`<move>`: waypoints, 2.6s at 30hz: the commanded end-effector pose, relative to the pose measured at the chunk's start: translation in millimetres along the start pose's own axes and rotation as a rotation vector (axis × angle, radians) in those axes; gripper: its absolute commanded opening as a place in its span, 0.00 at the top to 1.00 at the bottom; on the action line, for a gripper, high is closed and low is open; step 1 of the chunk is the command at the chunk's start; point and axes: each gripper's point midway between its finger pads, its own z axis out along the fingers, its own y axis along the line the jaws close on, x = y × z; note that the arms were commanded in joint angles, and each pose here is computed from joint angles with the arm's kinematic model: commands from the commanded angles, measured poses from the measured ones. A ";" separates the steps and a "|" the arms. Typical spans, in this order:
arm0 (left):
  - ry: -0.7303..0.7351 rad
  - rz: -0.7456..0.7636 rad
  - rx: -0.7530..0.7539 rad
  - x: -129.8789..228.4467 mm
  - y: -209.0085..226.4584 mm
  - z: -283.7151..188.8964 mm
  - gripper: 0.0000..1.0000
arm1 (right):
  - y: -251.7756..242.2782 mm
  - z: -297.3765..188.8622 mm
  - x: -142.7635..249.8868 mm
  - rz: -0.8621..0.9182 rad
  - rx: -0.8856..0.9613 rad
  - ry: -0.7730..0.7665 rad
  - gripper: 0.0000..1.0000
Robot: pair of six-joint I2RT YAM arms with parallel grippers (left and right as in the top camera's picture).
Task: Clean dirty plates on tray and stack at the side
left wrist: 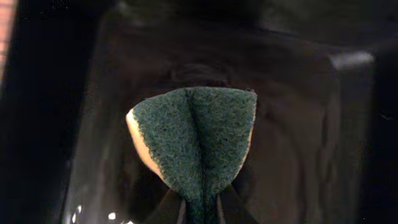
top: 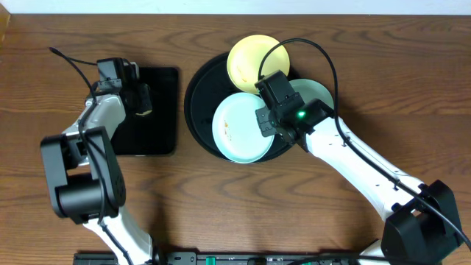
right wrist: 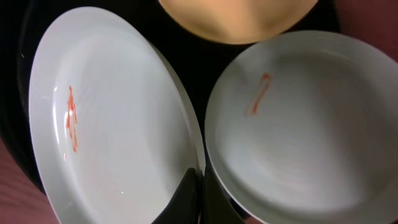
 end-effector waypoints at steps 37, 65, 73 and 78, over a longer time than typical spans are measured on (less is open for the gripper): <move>-0.107 -0.161 -0.086 -1.0 1.7 -154.2 0.92 | -16.6 -2.3 -21.5 -0.042 -0.086 -0.029 0.99; -0.102 -0.097 -0.032 1.5 -49.7 -147.2 0.92 | -21.0 22.8 -3.0 0.159 -0.047 0.060 0.99; 0.013 -0.208 0.129 17.5 -77.9 -127.1 0.92 | -21.1 22.1 -3.8 0.133 -0.048 0.056 0.99; 0.005 -0.189 0.309 8.4 -108.6 -129.8 0.92 | -25.6 22.6 -2.4 0.165 -0.036 0.062 0.99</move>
